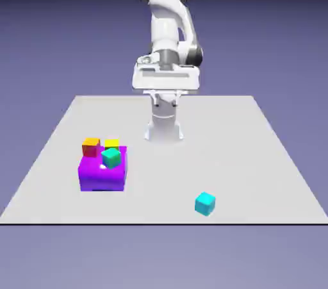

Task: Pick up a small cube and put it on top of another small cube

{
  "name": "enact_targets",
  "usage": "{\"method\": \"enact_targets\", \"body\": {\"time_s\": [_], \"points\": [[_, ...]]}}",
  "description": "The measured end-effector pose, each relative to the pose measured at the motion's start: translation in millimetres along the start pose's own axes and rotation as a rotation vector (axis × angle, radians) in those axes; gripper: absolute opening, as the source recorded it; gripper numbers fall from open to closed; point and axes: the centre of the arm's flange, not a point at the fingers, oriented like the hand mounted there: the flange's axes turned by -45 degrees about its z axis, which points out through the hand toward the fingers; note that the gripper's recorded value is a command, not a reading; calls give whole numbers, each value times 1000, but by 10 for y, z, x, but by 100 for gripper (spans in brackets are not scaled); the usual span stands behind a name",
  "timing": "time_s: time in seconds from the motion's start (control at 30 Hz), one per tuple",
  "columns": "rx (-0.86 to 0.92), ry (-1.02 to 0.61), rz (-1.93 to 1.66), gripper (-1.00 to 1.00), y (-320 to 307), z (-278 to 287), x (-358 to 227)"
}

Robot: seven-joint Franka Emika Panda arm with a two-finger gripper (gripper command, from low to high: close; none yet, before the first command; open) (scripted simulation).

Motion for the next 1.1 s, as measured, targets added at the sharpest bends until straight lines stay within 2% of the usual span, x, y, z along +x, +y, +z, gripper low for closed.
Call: {"method": "enact_targets", "body": {"time_s": [0.57,1.1], "points": [[-176,-171,-677,0,-415,485,-23],[-120,-430,-1249,0,-729,1276,-443]]}}
